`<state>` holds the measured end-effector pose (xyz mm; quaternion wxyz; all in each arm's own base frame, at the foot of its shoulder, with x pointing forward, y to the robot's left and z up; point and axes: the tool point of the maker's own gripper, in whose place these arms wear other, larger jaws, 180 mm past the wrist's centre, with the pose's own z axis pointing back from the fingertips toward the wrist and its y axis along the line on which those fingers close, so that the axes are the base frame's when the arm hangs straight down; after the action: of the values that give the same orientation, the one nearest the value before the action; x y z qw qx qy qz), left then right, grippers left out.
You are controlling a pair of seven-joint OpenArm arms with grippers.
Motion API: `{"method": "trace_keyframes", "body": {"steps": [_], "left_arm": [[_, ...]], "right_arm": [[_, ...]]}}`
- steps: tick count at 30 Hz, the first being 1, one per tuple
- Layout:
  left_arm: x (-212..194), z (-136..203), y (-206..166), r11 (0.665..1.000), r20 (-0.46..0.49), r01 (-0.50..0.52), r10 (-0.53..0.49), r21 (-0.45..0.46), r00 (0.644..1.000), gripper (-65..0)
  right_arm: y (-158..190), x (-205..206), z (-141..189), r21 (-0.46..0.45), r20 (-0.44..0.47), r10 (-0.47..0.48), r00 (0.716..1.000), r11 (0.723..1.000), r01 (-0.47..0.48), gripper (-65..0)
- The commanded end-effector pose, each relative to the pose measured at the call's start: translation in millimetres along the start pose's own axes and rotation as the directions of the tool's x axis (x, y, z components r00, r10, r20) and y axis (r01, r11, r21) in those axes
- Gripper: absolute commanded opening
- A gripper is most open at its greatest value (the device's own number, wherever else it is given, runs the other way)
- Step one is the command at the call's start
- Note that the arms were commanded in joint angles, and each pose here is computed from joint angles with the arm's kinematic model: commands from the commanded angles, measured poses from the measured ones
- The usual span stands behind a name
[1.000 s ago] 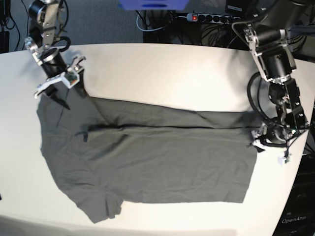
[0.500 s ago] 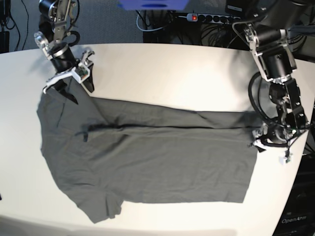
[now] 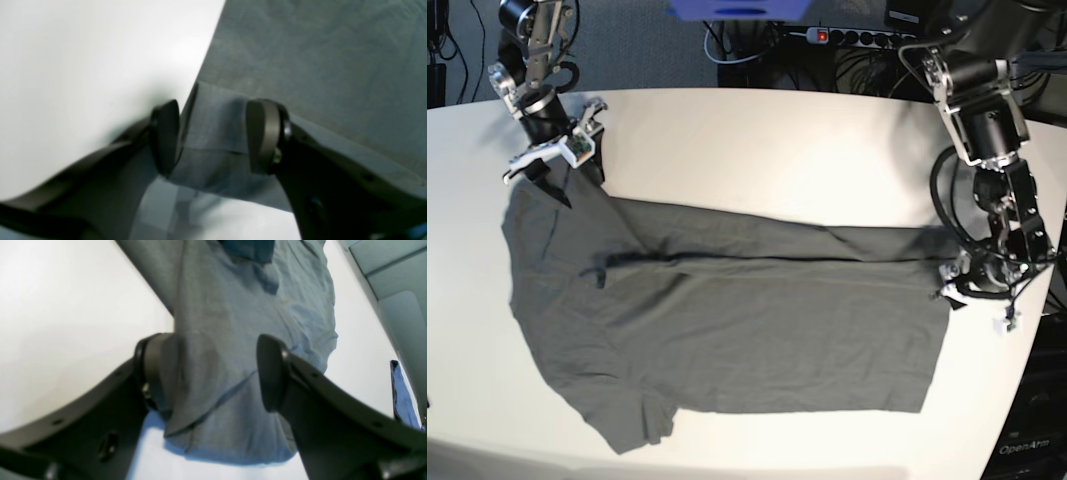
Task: Fold the T-shirt properly
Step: 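Open the right gripper and raise it off the folded edge, then lower the right gripper back onto the folded shirt edge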
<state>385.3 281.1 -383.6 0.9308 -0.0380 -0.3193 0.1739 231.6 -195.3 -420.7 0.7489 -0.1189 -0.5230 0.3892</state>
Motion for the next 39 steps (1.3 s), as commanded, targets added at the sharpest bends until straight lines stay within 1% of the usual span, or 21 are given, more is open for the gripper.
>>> {"method": "trace_keyframes", "body": {"steps": [1,3,7,9,12,15,21,24,28,33,35,39], "left_arm": [[26.0,7.9,-1.2,1.0,0.068,0.007,-0.007,-0.003,0.998,-33.1],[26.0,7.9,-1.2,1.0,0.068,0.007,-0.007,-0.003,0.998,-33.1],[26.0,7.9,-1.2,1.0,0.068,0.007,-0.007,-0.003,0.998,-33.1],[26.0,7.9,-1.2,1.0,0.068,0.007,-0.007,-0.003,0.998,-33.1],[26.0,7.9,-1.2,1.0,0.068,0.007,-0.007,-0.003,0.998,-33.1],[26.0,7.9,-1.2,1.0,0.068,0.007,-0.007,-0.003,0.998,-33.1],[26.0,7.9,-1.2,1.0,0.068,0.007,-0.007,-0.003,0.998,-33.1],[25.7,7.7,-1.9,1.0,0.067,0.007,-0.006,-0.004,0.998,-33.1],[25.3,7.7,-1.0,1.0,0.066,0.007,-0.007,-0.002,0.998,-33.1],[24.7,7.5,-1.6,1.0,0.064,0.007,-0.007,-0.004,0.998,-33.1],[24.3,7.3,-2.3,1.0,0.064,0.006,-0.006,-0.005,0.998,-33.1],[24.1,7.3,-2.3,1.0,0.062,0.006,-0.006,-0.005,0.998,-33.1]], "right_arm": [[-5.7,1.7,0.7,-0.012,0.009,0.01,1.0,1.0,-0.01,-29.3],[-9.6,-0.6,1.8,-0.009,0.006,0.027,1.0,1.0,-0.027,-33.4],[-15.4,0.8,-1.3,-0.017,0.011,0.035,0.999,0.999,-0.035,-47.7],[-17.4,2.0,-2.9,-0.022,0.014,0.036,0.999,0.999,-0.036,-53.7],[-20.6,0.3,-2.5,-0.021,0.01,0.048,0.999,0.999,-0.048,-58.3],[-22.7,0.8,-3.0,-0.023,0.012,0.054,0.998,0.998,-0.054,-59.8],[-38.7,3.4,-6.5,-0.037,0.023,0.093,0.995,0.995,-0.092,-59.8],[-56.2,3.1,-10.4,-0.049,0.024,0.134,0.991,0.99,-0.133,-59.8],[-72.3,8.2,-16.5,-0.065,0.036,0.159,0.987,0.986,-0.157,-59.8],[-73.7,20.5,-31.4,0.003,0.072,0.098,0.993,0.995,-0.099,-59.1],[-71.8,21.4,-37.5,0.009,0.078,0.077,0.994,0.997,-0.078,-59.1],[-77.3,21.5,-46.4,0.007,0.086,0.064,0.994,0.998,-0.065,-59.5]]}}
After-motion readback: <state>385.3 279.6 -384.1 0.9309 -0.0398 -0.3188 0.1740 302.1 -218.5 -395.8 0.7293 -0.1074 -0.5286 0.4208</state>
